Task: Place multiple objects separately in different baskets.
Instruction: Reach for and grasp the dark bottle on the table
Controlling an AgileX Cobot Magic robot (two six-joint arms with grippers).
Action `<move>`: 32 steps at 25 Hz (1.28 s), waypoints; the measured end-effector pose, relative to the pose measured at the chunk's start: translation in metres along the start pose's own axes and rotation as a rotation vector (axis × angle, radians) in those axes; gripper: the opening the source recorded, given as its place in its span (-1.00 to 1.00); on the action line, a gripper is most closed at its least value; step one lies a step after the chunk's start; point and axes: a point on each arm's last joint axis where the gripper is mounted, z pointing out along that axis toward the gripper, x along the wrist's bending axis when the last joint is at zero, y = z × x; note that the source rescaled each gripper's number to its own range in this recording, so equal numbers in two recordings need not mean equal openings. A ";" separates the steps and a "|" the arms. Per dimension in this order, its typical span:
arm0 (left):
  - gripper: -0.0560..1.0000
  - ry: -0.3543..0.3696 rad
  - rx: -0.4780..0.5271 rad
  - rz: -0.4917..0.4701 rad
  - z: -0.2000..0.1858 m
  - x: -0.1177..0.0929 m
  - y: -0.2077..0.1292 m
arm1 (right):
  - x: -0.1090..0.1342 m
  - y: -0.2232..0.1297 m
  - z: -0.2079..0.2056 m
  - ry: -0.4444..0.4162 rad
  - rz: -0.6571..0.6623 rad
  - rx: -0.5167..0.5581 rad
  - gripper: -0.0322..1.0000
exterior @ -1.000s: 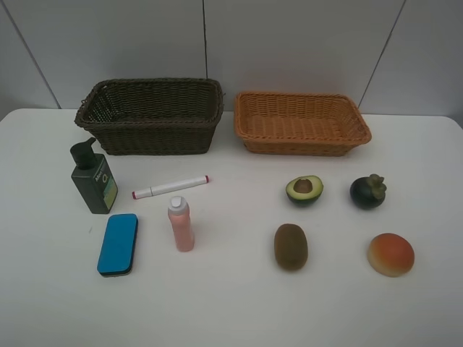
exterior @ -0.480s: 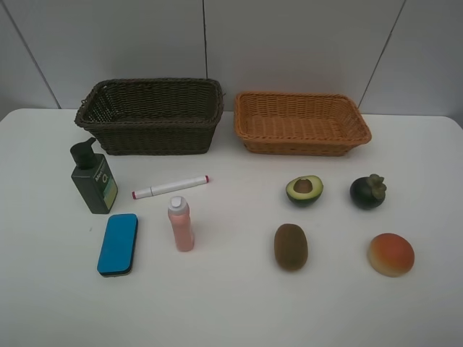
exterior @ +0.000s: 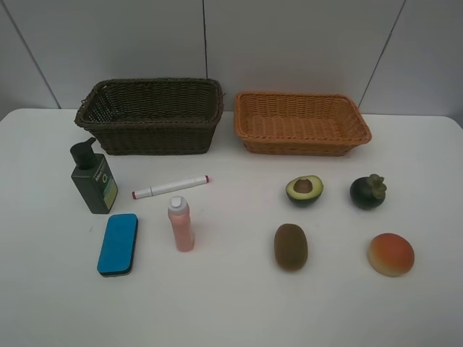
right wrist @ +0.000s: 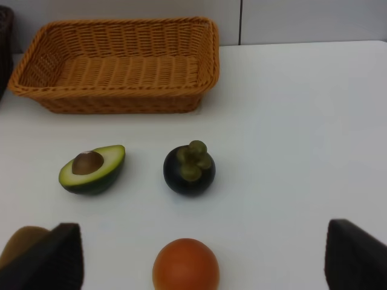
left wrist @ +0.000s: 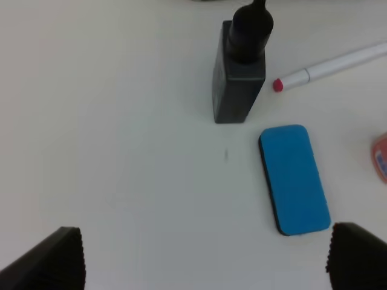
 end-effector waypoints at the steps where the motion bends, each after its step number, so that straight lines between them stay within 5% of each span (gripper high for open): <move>1: 1.00 -0.005 0.031 -0.007 0.006 -0.001 0.011 | 0.000 0.000 0.000 0.000 0.000 0.000 1.00; 8: 1.00 -0.015 0.307 -0.038 0.074 -0.003 0.072 | 0.000 0.000 0.000 0.000 -0.001 0.000 1.00; 14: 1.00 -0.012 0.478 -0.031 0.135 -0.002 0.092 | 0.000 0.000 0.000 0.000 -0.002 0.000 1.00; 25: 1.00 -0.013 0.609 -0.007 0.211 0.001 0.085 | 0.000 0.000 0.000 0.000 -0.002 0.000 1.00; 32: 1.00 -0.027 0.606 0.014 0.240 0.002 0.080 | 0.000 0.000 0.000 0.000 -0.002 0.000 1.00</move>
